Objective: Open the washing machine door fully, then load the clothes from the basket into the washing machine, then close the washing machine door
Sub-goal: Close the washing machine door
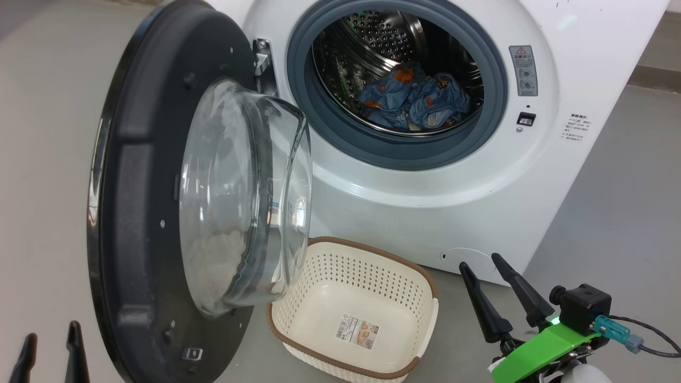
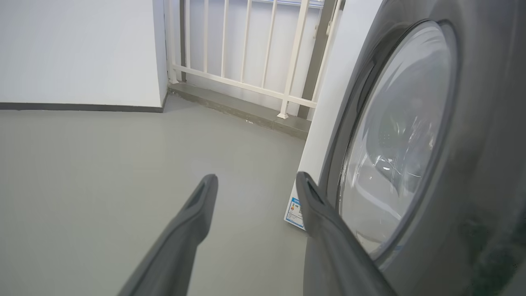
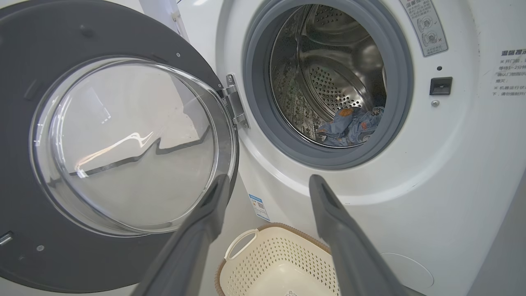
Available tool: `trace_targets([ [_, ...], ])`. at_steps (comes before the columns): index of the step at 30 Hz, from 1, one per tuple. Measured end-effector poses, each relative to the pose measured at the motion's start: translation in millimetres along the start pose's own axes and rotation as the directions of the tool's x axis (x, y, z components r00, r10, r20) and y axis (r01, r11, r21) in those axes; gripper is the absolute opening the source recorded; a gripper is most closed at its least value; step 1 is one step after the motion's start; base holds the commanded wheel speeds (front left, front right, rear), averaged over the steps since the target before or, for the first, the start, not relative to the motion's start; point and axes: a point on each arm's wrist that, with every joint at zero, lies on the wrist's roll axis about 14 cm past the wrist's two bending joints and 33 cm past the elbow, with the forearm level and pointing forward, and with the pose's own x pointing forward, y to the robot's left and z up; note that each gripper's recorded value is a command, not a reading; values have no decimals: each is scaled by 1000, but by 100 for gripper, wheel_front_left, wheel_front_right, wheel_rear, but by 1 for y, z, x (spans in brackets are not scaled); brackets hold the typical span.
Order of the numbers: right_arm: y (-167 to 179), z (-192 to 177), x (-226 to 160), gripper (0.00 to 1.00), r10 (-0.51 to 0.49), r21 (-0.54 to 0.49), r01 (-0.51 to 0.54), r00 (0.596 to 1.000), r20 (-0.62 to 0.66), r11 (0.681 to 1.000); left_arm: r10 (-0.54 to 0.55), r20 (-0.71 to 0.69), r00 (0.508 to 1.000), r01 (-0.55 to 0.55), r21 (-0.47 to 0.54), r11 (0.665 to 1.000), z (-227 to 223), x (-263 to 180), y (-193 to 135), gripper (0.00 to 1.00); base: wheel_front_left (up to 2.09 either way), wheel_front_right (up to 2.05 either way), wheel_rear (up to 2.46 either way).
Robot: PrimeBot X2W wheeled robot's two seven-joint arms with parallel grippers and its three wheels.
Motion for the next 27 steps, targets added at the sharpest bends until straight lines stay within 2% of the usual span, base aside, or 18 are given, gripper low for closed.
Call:
trace_targets([
  [9,1,-2,2,100,5,3,-5,1000,-5,1000,-3,3,1000,2,42,999,13,2,7,99,0,0,0],
  [11,2,-3,2,100,7,4,-7,1000,-6,1000,-2,3,1000,2,50,999,17,3,10,70,0,0,0],
  [12,2,-3,3,100,7,4,-7,1000,-7,1000,-5,1,1000,5,54,999,19,4,11,51,0,0,0],
  [14,2,-4,3,100,8,6,-8,1000,-10,1000,-4,2,1000,4,60,998,25,5,14,35,0,0,0],
  [15,2,-5,3,100,9,7,-9,1000,-11,1000,-2,7,1000,2,58,998,29,6,15,35,0,0,0],
  [17,2,-6,4,100,9,9,-9,1000,-13,1000,1,11,1000,-2,37,999,35,10,18,0,0,0,0],
  [23,0,-8,4,100,5,12,-5,1000,-18,1000,-10,32,999,11,-15,1000,63,26,20,0,0,0,0],
  [27,-2,-8,4,100,0,14,1,1000,-18,1000,-31,45,999,35,-89,995,79,38,19,0,0,0,0],
])
